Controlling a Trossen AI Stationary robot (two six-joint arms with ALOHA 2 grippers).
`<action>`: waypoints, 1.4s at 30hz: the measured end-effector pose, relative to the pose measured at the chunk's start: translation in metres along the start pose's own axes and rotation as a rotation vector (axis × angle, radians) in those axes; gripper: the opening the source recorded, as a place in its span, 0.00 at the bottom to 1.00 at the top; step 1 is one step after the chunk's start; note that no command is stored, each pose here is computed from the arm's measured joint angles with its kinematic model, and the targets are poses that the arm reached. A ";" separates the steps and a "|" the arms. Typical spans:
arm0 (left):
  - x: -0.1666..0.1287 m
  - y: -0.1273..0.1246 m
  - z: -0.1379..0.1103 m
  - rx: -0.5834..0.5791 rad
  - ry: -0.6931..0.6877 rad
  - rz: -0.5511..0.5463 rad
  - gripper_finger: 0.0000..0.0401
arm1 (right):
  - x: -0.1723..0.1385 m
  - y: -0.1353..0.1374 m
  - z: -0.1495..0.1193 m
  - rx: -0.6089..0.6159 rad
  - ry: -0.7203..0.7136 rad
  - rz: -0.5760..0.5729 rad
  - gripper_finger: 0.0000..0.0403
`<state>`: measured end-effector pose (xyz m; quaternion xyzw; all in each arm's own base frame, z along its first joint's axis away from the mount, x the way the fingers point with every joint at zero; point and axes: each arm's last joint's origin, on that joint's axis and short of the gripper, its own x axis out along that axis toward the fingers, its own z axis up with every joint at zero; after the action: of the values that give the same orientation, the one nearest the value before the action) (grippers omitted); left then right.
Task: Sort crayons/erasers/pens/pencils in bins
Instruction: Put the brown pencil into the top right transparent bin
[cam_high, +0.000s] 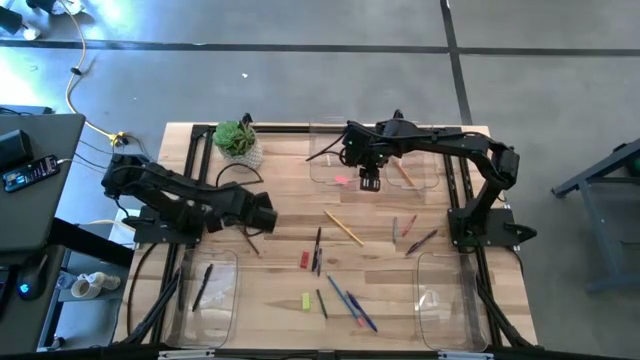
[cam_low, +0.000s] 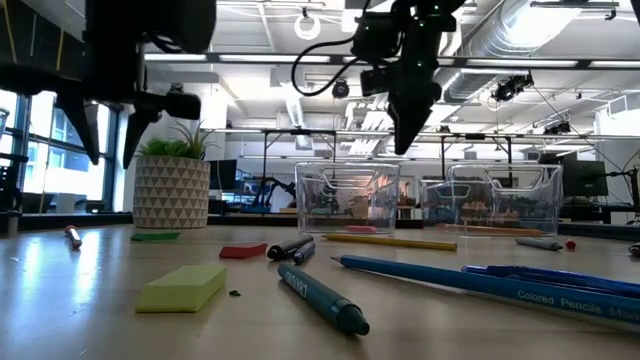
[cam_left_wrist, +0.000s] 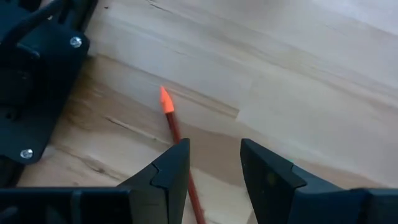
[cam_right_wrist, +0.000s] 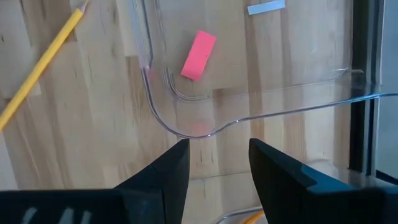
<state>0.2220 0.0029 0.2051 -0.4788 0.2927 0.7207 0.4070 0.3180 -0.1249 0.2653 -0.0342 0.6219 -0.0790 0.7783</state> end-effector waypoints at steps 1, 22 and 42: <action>0.003 -0.001 0.002 -0.005 0.003 0.010 0.33 | 0.000 -0.001 0.000 -0.005 0.001 -0.001 0.39; 0.065 0.020 0.011 -0.182 0.182 0.067 0.33 | 0.001 -0.018 -0.006 0.010 -0.003 0.002 0.39; 0.076 0.016 0.043 -0.177 0.124 0.150 0.33 | 0.001 -0.018 -0.005 0.003 -0.012 0.004 0.39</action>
<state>0.1724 0.0528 0.1510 -0.5333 0.2876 0.7411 0.2891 0.3116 -0.1430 0.2656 -0.0323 0.6174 -0.0782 0.7821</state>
